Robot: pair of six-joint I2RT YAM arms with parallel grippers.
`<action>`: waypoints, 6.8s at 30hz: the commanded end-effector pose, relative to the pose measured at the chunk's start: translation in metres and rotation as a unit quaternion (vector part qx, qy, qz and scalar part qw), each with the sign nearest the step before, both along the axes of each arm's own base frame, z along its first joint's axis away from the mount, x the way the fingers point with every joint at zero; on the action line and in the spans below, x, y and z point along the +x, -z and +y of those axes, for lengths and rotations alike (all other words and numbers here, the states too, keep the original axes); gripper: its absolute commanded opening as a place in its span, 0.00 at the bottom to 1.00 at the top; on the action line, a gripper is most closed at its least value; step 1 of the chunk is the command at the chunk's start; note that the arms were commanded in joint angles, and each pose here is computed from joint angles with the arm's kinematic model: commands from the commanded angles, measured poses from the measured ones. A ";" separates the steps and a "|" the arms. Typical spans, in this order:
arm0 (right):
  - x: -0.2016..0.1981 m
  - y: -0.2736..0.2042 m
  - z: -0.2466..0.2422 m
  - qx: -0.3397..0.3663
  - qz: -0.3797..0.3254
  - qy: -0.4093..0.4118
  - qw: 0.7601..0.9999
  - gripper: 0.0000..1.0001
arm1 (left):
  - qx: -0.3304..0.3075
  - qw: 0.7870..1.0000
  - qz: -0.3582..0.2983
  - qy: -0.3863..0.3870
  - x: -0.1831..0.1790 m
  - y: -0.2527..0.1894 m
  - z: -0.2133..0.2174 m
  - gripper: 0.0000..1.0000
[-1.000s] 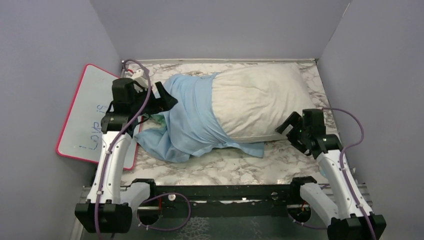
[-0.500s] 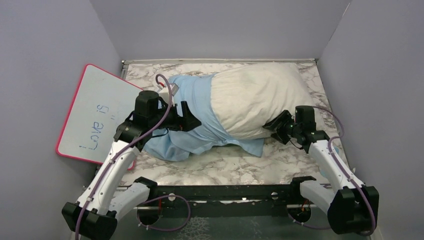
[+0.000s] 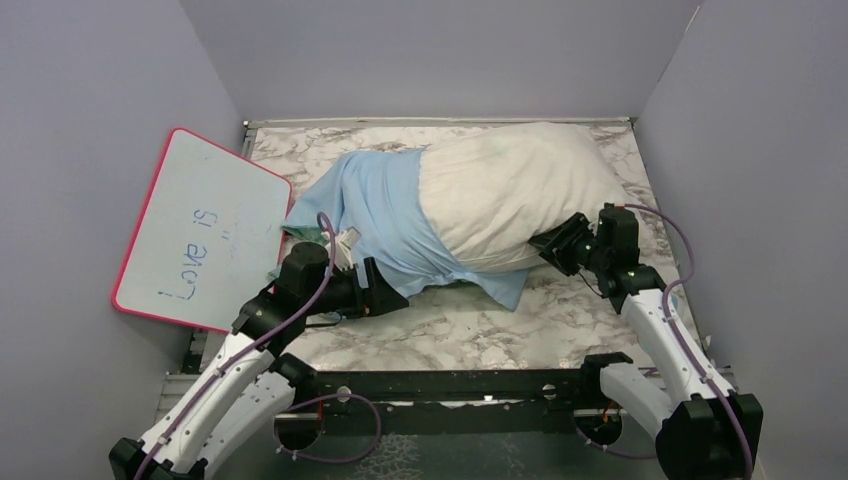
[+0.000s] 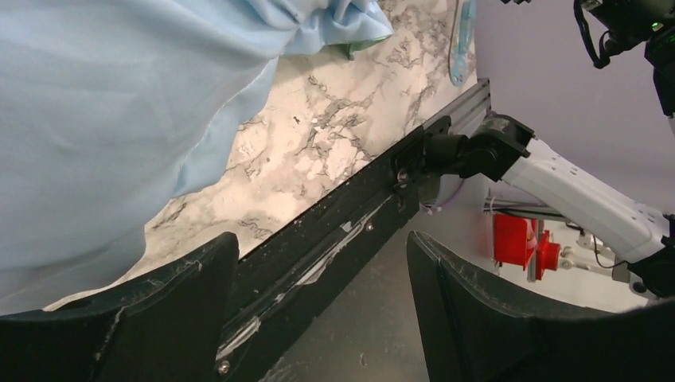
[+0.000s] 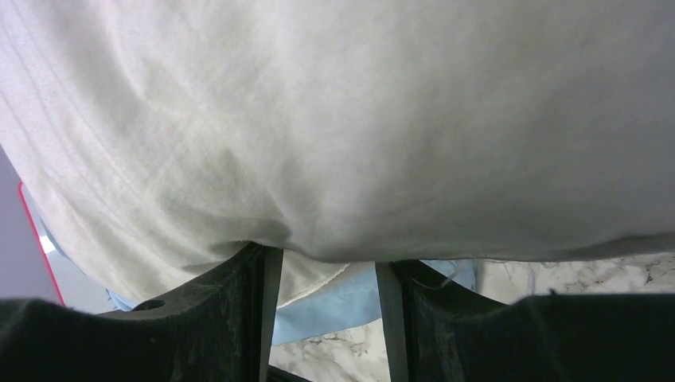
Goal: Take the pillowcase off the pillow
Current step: Remove the pillow from the pillowcase.
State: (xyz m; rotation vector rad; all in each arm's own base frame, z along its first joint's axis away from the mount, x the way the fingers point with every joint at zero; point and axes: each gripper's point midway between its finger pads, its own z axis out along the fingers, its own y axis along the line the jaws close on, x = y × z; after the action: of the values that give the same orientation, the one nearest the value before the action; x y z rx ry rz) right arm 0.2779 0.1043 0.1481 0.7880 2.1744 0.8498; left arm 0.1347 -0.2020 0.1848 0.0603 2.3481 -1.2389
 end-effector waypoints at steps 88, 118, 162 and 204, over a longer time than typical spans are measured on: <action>-0.071 -0.005 0.032 0.053 -0.048 -0.145 0.987 1.00 | 0.032 0.974 -0.126 -0.184 0.018 0.012 -0.034 0.00; 0.067 -0.017 -0.021 -0.034 -0.071 0.051 0.996 0.01 | 0.064 0.967 -0.137 -0.206 0.027 -0.004 -0.025 0.00; -0.013 0.025 -0.021 -0.080 -0.005 -0.109 0.991 0.24 | 0.161 0.945 -0.210 -0.193 0.036 -0.061 0.003 0.81; 0.089 0.036 0.078 -0.276 0.027 -0.274 0.921 0.52 | 0.030 0.976 -0.096 -0.194 0.354 -0.013 0.125 0.93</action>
State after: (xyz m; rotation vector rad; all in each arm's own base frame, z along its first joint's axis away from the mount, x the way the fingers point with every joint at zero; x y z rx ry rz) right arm 0.4152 0.2256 0.1837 -0.1577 2.3852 0.6081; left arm 0.4807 -0.0693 0.2147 -0.3221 2.1047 -0.8314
